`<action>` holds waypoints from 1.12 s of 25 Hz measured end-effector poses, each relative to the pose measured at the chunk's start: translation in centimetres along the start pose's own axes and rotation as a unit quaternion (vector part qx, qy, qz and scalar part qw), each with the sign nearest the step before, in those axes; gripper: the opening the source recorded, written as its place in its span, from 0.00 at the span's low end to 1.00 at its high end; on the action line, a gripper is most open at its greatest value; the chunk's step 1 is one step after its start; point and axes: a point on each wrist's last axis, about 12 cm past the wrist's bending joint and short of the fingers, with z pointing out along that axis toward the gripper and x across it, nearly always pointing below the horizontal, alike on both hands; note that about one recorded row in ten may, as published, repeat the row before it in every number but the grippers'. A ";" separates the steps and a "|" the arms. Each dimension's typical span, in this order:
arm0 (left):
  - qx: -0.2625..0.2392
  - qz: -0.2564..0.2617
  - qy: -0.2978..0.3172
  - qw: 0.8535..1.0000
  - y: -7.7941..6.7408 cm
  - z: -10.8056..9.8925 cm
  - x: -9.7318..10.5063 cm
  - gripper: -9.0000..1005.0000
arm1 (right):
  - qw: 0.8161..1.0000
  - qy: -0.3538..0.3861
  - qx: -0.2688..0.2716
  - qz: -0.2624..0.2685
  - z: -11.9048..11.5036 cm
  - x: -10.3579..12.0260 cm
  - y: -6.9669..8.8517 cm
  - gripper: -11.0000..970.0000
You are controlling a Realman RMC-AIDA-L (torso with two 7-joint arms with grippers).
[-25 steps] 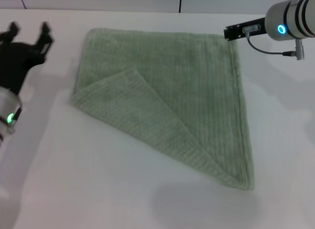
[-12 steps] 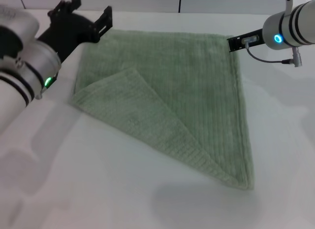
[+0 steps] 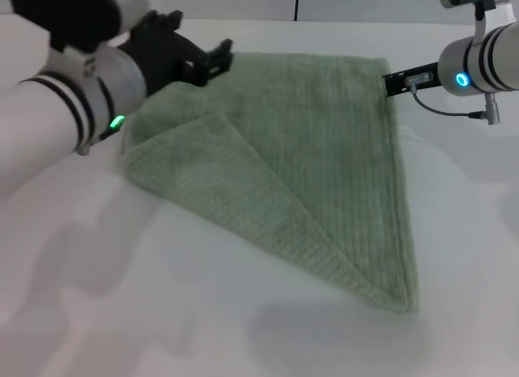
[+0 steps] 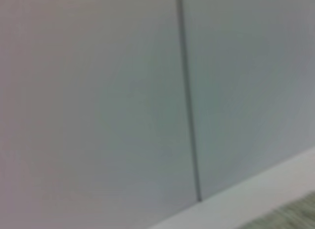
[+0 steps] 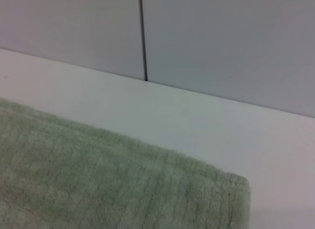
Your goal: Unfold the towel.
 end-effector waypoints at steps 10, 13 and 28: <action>0.051 0.072 0.101 0.991 -3.9 1.3 -2.6 0.77 | 1.000 -0.012 0.001 0.007 0.1 -0.8 0.0 0.01; 0.078 0.050 0.137 0.986 -4.3 1.9 -2.9 0.77 | 1.000 -0.013 -0.001 0.009 -0.1 -1.3 0.1 0.01; 0.066 0.010 0.227 0.972 -2.7 5.2 -1.9 0.77 | 1.000 -0.007 -0.009 0.001 0.4 -1.5 1.3 0.01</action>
